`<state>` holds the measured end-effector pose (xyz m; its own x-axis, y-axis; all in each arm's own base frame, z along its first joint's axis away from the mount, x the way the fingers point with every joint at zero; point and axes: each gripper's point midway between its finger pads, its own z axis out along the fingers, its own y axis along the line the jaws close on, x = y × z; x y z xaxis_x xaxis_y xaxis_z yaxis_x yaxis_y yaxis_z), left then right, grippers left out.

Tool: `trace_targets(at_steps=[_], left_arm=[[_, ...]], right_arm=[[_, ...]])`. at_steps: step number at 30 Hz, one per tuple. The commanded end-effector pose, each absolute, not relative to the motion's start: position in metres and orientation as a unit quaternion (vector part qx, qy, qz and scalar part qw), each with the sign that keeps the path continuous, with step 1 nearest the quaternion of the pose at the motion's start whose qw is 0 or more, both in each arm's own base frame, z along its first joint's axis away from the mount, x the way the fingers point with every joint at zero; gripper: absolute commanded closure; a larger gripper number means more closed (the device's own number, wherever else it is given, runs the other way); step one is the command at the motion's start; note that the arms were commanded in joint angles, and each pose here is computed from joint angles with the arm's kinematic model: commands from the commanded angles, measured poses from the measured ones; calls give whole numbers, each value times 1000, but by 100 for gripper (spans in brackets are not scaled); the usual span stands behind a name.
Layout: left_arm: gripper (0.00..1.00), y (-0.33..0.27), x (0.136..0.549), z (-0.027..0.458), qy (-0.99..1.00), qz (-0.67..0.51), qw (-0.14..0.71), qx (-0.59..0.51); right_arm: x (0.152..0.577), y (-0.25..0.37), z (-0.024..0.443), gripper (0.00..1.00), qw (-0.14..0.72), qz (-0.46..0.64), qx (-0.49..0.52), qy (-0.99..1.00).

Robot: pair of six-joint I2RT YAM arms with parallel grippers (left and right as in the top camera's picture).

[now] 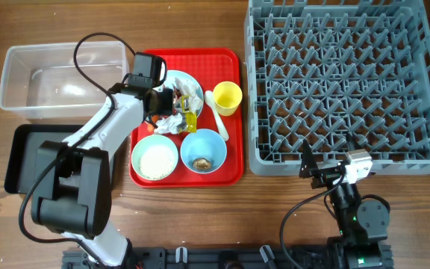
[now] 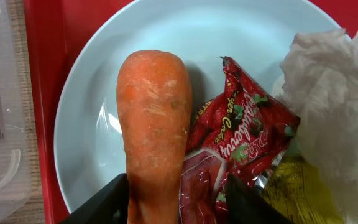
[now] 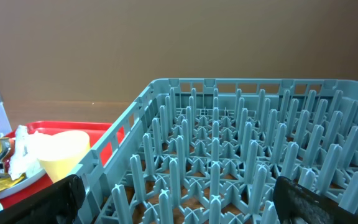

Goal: Sort waste into correct bins and load items into the dishwasher rack
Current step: 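Lower the left gripper onto the carrot and grasp it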

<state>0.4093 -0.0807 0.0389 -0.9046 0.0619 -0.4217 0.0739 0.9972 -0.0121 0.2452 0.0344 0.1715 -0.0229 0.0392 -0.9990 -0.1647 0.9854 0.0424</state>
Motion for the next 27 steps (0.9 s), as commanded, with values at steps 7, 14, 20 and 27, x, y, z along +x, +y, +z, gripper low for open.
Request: trace_targets(at_steps=[7, 14, 20, 27], left_arm=[[47, -79, 405, 26, 979, -6, 202, 40], [48, -78, 405, 21, 979, -3, 198, 39], [88, -74, 406, 3, 982, 11, 186, 37], [96, -70, 413, 15, 977, 23, 208, 33]], right_arm=[[245, 33, 173, 0, 700, 75, -36, 709], [245, 33, 173, 0, 700, 75, -36, 709], [245, 33, 173, 0, 700, 75, -36, 709], [245, 33, 173, 0, 700, 75, -36, 709]])
